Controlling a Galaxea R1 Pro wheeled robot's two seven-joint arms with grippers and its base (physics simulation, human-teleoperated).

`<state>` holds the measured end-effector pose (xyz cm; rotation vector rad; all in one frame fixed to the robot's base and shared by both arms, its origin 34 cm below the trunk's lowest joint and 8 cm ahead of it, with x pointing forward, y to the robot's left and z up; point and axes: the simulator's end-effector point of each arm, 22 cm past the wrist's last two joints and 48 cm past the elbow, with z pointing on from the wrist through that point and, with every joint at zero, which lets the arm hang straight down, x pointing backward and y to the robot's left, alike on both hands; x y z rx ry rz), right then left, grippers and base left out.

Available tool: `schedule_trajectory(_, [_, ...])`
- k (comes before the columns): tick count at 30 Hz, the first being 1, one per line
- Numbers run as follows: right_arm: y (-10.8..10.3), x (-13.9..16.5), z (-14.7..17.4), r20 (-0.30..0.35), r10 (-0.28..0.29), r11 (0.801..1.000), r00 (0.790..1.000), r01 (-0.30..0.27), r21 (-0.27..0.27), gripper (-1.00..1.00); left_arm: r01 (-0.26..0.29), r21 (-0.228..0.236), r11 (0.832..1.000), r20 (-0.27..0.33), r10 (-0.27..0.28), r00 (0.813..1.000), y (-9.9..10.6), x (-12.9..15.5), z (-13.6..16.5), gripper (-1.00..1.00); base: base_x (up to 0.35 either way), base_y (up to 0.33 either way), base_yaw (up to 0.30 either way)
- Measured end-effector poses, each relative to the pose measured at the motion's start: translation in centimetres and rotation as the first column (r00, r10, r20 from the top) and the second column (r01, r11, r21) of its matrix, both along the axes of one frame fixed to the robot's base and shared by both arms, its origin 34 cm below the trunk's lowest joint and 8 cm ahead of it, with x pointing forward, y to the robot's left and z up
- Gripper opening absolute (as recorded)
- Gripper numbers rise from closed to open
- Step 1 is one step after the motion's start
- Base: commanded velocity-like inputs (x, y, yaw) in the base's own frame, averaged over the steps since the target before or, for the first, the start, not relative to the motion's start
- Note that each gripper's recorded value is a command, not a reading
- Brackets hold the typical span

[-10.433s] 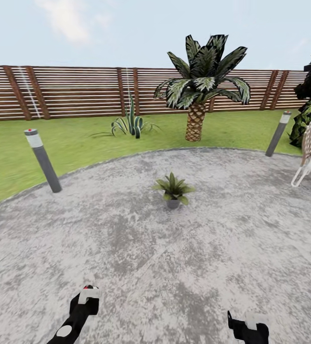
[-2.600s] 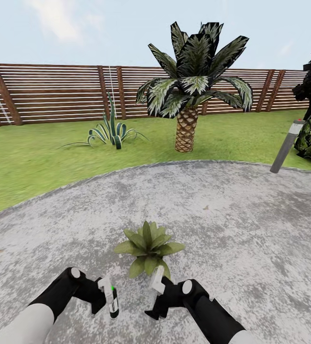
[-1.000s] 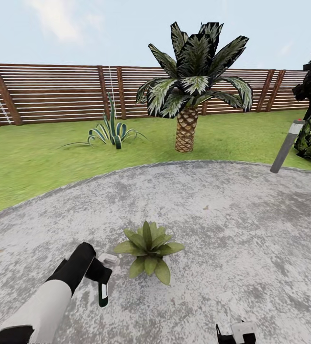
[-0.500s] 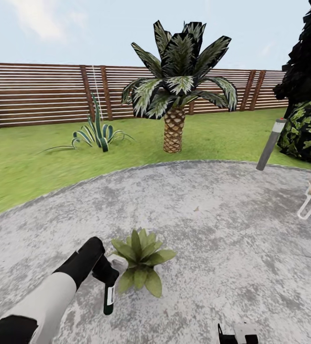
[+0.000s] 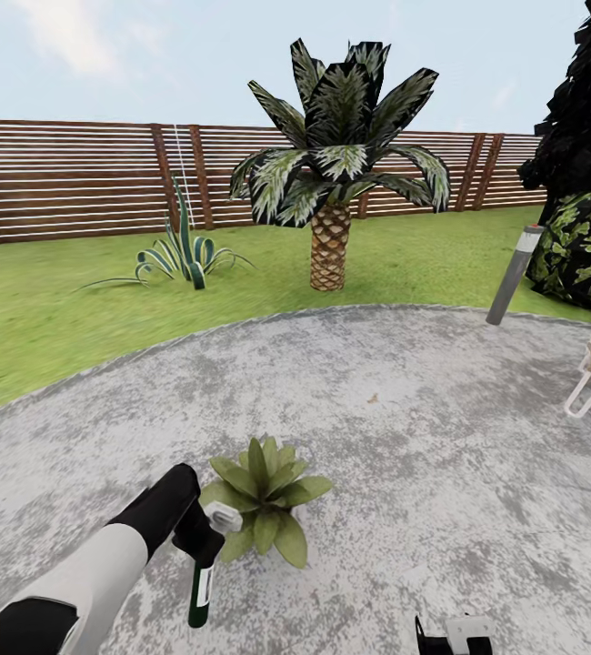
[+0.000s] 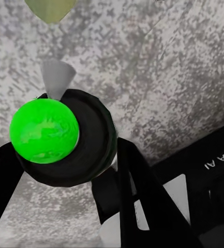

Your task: Pick up the pesticide atomizer in the garden and spray insectifuge to fully cover both potted plants in the garden.

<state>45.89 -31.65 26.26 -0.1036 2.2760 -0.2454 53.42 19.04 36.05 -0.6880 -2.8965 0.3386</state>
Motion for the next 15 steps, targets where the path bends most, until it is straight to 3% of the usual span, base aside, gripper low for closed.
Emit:
schedule_trajectory(6, [0.01, -0.05, -0.02, -0.001, 0.000, 1.000, 1.000, 0.000, 0.000, 1.00, 0.004, 0.002, 1.000, 0.000, -0.004, 1.000, -0.10, -0.01, 0.02, -1.00, 0.226, -0.133, 0.000])
schedule_trajectory(15, [0.10, -0.06, -0.05, -0.002, 0.001, 1.000, 1.000, -0.001, 0.001, 1.00, 0.042, 0.000, 0.999, 0.008, -0.042, 0.999, -0.93, 0.69, 0.75, -1.00, 0.020, -0.016, 0.000])
